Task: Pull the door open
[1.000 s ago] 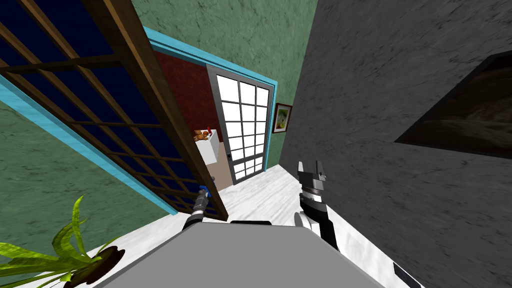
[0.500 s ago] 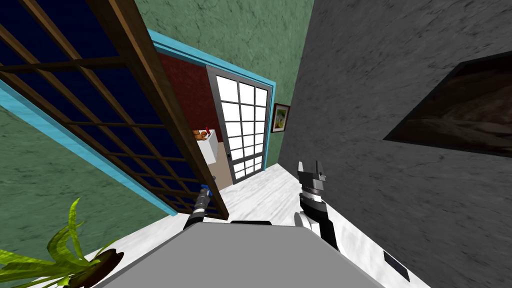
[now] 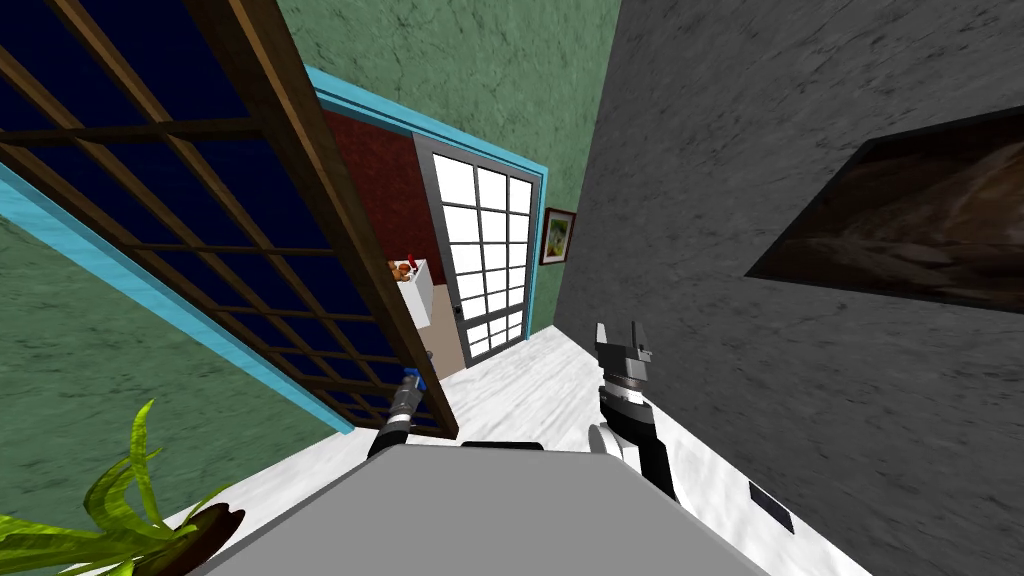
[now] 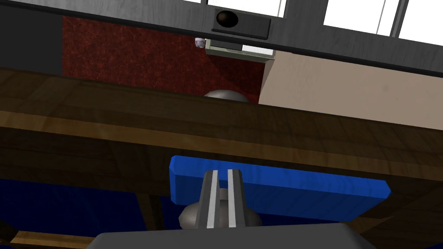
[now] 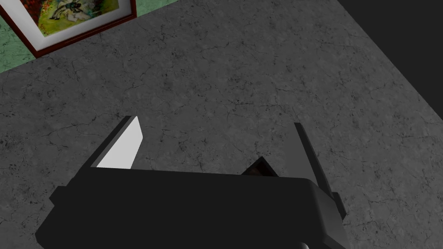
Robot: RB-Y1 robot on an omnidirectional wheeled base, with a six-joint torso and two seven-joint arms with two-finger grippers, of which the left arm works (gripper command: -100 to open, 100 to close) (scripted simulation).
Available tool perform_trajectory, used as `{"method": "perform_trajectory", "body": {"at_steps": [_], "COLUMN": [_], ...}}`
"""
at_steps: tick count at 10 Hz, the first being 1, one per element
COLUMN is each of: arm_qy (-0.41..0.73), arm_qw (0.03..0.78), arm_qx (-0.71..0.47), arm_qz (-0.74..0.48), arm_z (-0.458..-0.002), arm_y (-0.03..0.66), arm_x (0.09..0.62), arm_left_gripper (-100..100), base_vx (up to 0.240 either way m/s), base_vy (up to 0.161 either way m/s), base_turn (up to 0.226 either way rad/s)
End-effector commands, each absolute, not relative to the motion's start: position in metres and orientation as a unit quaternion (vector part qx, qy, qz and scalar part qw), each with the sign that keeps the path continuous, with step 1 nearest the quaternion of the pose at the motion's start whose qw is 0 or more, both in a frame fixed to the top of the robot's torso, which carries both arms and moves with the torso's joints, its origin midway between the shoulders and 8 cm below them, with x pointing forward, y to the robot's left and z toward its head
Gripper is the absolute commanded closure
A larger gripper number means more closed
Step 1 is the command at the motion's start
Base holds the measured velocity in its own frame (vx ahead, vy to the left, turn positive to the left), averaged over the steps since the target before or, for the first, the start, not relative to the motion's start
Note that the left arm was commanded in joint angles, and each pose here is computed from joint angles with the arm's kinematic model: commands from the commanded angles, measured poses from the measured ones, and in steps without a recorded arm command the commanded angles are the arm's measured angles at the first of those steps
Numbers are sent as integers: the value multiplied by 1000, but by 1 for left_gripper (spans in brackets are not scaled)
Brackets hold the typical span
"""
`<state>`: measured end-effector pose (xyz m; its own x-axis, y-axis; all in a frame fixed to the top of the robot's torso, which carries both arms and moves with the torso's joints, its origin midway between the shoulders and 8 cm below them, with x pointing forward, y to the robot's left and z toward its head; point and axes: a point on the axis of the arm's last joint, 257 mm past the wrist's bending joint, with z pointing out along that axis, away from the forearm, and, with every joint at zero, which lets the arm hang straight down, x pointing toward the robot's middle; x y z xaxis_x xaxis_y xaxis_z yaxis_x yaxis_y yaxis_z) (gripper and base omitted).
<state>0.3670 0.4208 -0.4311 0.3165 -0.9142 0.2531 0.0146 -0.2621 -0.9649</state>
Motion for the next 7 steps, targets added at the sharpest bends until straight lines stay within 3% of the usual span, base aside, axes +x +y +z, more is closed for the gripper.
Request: {"method": "perform_trajectory", "body": {"at_steps": [1, 2, 7], "arm_qy": [341, 326, 283], "arm_qw": [484, 479, 449], "arm_qx": [-661, -651, -667], "arm_qz": [-460, -491, -522], "arm_z": [-442, -427, -423], "arm_y": [432, 417, 413], "arm_x": [356, 372, 378], "arm_left_gripper": [100, -100, -100], "base_vx": [-75, -74, -79], "base_vy": [57, 45, 28], "base_turn": [-64, -159, -92]}}
